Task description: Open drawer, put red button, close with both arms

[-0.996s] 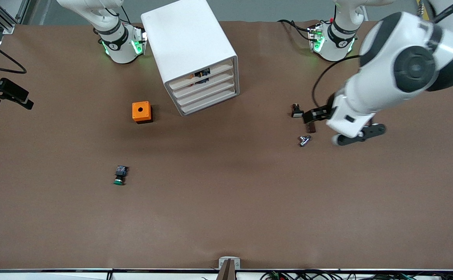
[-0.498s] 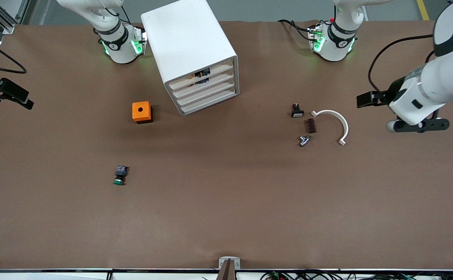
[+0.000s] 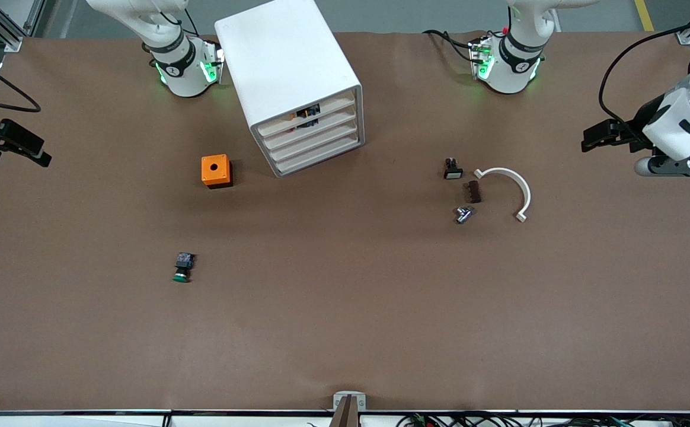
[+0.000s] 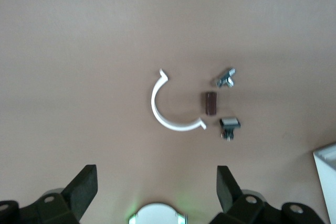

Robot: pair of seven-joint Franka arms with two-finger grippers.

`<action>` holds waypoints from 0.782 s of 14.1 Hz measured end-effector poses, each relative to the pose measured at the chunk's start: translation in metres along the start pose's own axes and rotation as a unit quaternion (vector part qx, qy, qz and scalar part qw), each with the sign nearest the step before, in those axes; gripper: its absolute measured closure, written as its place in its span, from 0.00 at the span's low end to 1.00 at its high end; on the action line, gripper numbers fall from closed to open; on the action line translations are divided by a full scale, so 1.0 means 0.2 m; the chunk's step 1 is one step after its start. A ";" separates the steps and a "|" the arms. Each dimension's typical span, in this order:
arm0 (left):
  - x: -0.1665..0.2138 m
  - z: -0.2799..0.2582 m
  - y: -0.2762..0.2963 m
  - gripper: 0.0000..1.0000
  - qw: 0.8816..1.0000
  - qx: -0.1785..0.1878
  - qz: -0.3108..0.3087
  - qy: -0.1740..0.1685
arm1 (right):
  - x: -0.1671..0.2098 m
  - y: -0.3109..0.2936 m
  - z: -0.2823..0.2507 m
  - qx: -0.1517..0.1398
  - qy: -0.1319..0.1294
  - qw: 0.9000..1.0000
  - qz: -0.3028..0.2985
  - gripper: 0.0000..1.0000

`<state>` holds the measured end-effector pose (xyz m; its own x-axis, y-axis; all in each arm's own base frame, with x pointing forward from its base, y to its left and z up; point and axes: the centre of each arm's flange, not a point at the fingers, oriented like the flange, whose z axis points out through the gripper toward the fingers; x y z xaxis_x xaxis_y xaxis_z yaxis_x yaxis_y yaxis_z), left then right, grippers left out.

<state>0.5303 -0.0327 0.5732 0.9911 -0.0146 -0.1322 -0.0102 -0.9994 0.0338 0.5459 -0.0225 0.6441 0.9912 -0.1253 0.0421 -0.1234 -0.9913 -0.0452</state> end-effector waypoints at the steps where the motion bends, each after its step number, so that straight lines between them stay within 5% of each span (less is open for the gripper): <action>1: 0.00 -0.02 0.00 0.00 1.000 0.000 0.000 0.013 | 0.00 0.00 0.00 0.000 0.000 1.000 0.000 0.00; 11: 0.00 -0.20 -0.05 0.00 0.998 -0.002 -0.009 0.059 | 0.00 0.00 0.00 0.000 0.000 1.000 0.000 0.00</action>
<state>0.5358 -0.0207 0.6115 0.9999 0.0084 -0.0143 0.0089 -0.9993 0.0365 0.5460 -0.0220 0.6441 0.9913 -0.1244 0.0422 -0.1225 -0.9914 -0.0452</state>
